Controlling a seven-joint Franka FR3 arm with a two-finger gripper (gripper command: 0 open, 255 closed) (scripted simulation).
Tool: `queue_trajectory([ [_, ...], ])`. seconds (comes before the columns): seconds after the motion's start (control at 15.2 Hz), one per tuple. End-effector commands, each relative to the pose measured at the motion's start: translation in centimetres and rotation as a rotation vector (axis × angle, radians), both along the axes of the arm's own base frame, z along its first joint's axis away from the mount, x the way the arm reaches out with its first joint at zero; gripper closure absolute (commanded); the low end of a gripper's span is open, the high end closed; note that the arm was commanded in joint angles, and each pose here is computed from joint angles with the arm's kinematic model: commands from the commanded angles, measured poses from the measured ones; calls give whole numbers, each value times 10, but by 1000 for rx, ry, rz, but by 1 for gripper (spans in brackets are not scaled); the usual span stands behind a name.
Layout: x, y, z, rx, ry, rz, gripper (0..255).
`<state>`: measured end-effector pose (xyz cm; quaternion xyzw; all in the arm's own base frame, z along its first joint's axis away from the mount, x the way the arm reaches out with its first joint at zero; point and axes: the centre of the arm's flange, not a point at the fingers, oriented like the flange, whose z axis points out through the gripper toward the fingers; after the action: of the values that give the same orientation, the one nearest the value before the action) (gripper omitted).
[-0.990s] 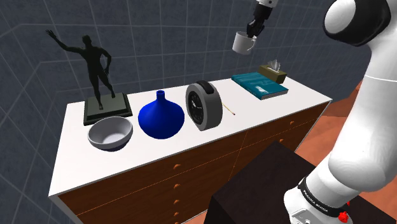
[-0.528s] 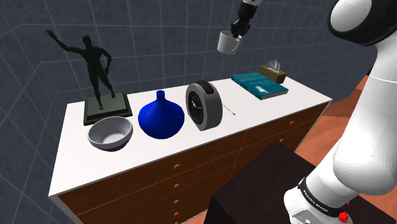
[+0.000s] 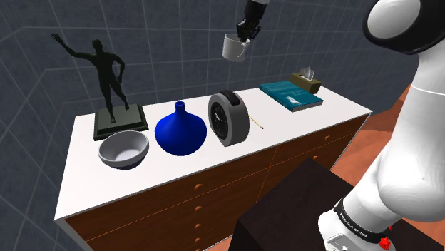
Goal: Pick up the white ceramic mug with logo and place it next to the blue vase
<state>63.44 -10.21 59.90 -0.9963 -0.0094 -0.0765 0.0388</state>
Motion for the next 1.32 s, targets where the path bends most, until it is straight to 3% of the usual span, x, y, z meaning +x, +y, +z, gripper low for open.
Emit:
queue_trajectory([
  [0.0, 7, 26, -3, 0, 0, -1, 255],
  [1.12, 75, 244, -3, 0, 0, -1, 255],
  [1.25, 75, 244, -13, 0, 0, -1, 255],
])
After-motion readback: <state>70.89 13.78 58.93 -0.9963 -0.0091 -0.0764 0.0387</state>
